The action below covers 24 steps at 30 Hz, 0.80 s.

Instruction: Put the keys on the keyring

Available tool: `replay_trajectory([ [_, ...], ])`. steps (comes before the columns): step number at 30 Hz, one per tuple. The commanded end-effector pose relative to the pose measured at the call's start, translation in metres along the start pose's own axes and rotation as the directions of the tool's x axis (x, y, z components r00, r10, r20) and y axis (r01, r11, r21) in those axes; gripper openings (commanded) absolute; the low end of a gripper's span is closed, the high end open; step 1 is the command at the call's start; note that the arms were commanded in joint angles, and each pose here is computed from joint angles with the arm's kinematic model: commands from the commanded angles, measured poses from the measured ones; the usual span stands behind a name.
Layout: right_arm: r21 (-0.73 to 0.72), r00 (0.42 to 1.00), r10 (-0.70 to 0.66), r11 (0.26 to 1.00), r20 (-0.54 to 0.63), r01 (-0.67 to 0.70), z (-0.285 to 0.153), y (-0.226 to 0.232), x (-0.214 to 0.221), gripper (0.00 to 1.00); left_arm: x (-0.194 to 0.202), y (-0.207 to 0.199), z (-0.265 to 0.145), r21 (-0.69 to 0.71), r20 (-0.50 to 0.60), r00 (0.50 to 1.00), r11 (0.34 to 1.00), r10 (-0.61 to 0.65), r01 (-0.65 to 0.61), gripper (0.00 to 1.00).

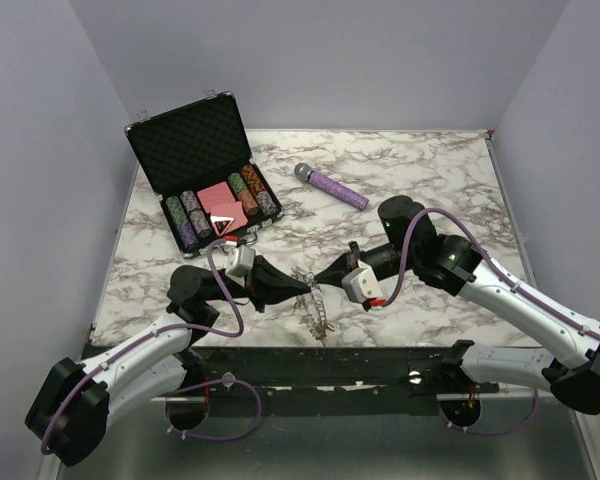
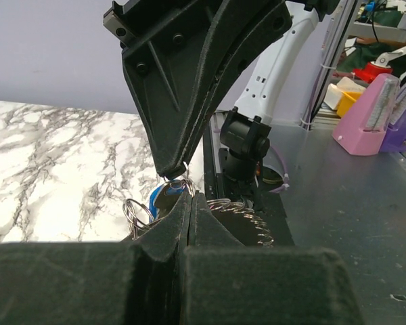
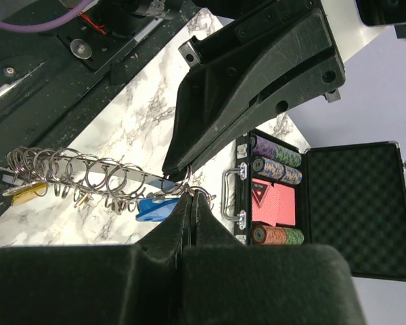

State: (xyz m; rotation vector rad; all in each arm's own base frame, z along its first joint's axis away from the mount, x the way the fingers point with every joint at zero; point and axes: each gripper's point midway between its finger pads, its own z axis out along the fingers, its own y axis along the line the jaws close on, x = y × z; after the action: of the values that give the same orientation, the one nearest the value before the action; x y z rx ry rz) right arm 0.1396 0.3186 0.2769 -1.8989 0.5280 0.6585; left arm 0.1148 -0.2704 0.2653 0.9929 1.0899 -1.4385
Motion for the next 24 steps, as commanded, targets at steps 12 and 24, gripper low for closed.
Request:
replay_trajectory([
  [12, 0.027, 0.982, -0.188, 0.982, -0.034, 0.189, -0.006, -0.014, -0.004, 0.0, 0.006, -0.009, 0.004, 0.081, -0.136, 0.987, 0.992, -0.088, 0.1, 0.0],
  [24, 0.015, 0.98, -0.196, 0.98, -0.026, 0.196, -0.003, -0.012, -0.002, 0.0, 0.009, -0.008, 0.006, 0.094, -0.156, 0.98, 0.985, -0.126, 0.142, 0.0],
])
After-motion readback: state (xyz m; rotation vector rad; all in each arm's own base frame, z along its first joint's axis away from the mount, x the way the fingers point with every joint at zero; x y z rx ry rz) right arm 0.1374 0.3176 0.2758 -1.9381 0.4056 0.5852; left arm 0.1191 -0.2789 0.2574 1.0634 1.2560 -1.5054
